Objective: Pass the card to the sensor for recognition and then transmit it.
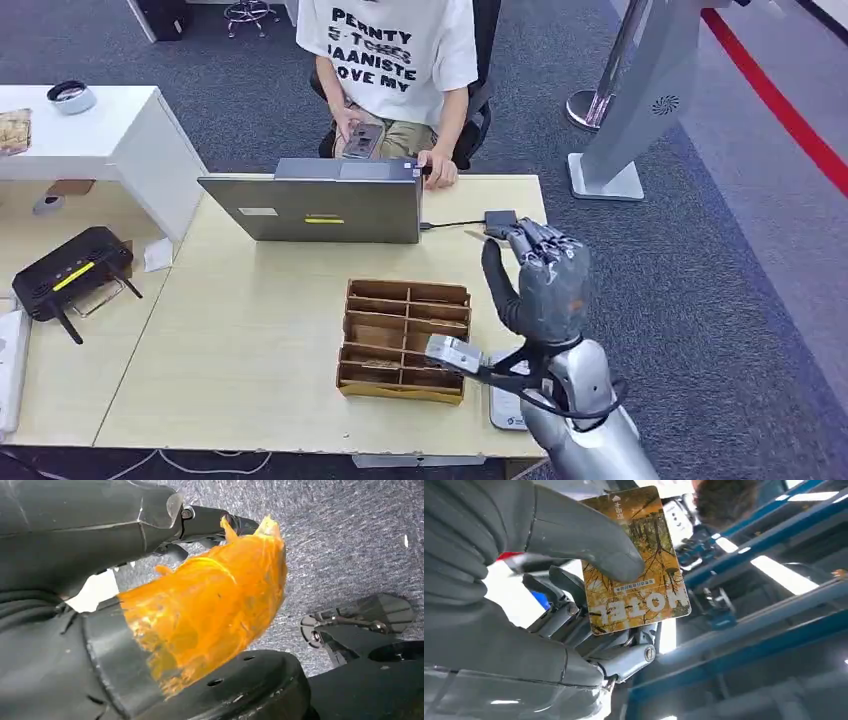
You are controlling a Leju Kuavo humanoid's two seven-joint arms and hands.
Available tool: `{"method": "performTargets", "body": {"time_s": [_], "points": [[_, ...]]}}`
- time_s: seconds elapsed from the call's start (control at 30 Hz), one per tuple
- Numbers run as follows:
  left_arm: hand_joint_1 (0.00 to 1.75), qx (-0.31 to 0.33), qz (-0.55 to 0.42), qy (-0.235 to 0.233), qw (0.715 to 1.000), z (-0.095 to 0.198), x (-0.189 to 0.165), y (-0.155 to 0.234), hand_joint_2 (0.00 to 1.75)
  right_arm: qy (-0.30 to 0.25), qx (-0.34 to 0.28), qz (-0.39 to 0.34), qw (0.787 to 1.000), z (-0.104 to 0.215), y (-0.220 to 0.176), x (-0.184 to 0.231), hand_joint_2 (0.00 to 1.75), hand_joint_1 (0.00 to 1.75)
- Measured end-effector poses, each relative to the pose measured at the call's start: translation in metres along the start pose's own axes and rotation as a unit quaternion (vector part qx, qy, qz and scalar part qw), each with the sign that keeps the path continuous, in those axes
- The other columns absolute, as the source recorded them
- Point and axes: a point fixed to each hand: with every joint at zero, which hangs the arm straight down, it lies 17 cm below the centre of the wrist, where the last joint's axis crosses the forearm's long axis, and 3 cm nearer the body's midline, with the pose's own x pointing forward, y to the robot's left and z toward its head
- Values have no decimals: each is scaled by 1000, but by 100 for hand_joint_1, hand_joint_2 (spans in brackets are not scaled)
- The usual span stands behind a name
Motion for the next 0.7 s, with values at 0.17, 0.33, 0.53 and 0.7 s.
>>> {"method": "performTargets", "body": {"time_s": [0.17, 0.33, 0.53, 0.7], "points": [[0, 0, -15, -1, 1000, 0, 0, 0, 0, -30, 17, 38, 999, -24, 22, 0, 175, 175], [0, 1, -34, -2, 999, 0, 1, 1, 0, -52, 31, 79, 995, -41, 38, -3, 175, 175], [0, 1, -37, -1, 999, 0, 0, 2, 0, -54, 32, 85, 994, -42, 40, -4, 175, 175], [0, 3, -44, -2, 999, 0, 1, 3, 0, -66, 42, 106, 991, -53, 51, -10, 175, 175]]}}
